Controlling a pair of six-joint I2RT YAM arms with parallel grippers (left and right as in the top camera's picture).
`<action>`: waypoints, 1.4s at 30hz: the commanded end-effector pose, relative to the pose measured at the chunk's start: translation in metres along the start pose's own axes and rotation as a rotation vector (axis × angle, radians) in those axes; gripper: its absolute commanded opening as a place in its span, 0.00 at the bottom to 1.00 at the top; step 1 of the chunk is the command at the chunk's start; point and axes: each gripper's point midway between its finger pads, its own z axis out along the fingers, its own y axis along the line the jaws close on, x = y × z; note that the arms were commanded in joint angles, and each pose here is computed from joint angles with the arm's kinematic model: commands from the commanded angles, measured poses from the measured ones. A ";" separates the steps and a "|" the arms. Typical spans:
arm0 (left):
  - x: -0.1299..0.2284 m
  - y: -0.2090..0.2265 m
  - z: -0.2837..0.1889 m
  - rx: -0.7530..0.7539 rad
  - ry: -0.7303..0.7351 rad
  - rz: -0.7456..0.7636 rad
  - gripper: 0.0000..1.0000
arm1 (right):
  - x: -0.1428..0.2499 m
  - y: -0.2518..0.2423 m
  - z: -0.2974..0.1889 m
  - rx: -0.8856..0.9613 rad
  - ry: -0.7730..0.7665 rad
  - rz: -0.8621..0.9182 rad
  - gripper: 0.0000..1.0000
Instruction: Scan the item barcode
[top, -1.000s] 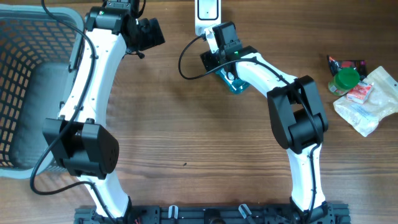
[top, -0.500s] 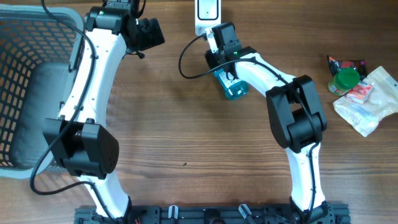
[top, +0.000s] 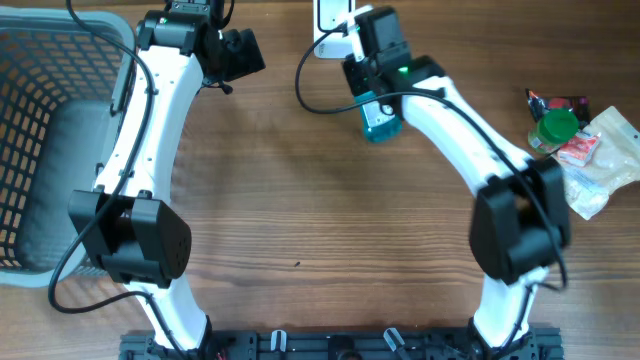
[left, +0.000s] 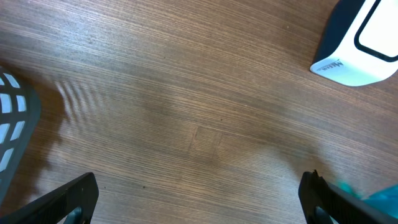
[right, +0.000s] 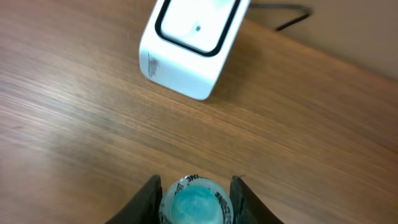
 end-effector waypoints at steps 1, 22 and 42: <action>0.000 0.003 0.001 -0.017 -0.003 -0.015 1.00 | -0.029 -0.015 -0.053 0.025 -0.082 0.141 0.15; 0.003 0.004 0.001 -0.024 0.009 -0.014 1.00 | 0.020 -0.010 -0.062 0.019 0.116 0.290 0.11; 0.003 0.005 0.001 -0.024 0.010 -0.015 1.00 | 0.034 -0.007 -0.060 0.019 0.175 0.343 0.67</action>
